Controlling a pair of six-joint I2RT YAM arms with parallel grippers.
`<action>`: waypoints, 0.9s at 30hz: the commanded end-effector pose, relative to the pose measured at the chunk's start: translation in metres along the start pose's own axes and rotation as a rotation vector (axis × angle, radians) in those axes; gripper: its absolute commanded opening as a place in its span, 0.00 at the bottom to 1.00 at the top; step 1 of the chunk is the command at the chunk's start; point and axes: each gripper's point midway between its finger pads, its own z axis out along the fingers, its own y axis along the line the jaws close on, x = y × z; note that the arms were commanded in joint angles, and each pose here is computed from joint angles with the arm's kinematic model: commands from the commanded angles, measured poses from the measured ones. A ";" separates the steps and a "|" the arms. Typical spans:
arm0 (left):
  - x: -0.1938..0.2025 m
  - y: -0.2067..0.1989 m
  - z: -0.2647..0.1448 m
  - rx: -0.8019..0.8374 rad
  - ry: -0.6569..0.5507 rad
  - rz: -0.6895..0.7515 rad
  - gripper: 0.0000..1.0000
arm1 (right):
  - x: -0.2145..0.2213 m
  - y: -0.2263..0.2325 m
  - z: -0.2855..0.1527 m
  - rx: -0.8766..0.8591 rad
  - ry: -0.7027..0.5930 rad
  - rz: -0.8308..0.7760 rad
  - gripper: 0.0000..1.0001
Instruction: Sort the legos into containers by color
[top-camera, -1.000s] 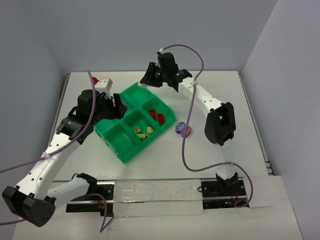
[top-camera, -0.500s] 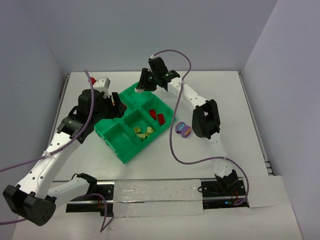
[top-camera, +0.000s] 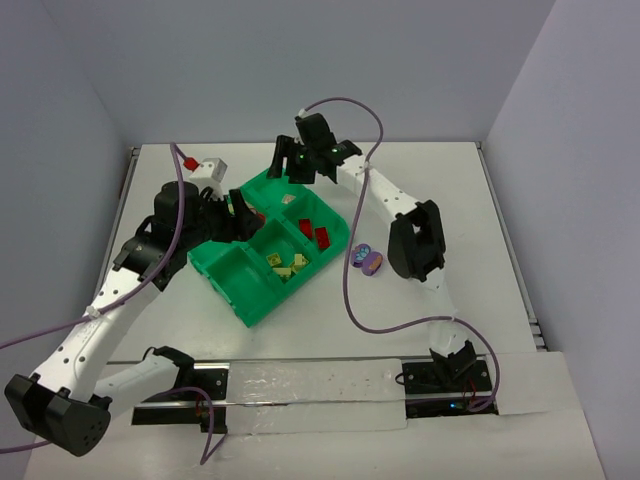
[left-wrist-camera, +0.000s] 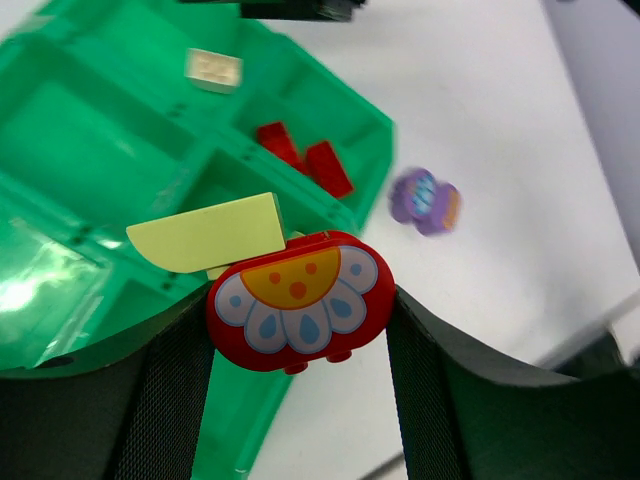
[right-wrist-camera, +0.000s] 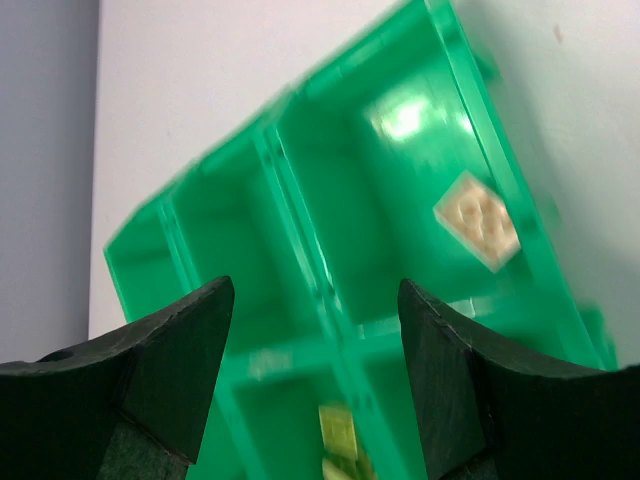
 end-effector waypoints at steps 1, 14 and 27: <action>-0.005 -0.064 -0.025 0.393 -0.037 0.179 0.00 | -0.030 0.024 -0.092 -0.070 -0.108 -0.027 0.75; 0.038 -0.089 0.014 0.721 0.092 0.354 0.00 | 0.015 0.009 -0.232 -0.199 -0.181 -0.030 0.76; 0.075 -0.101 0.052 0.687 0.206 0.529 0.01 | 0.060 0.019 -0.244 -0.351 -0.079 0.070 0.79</action>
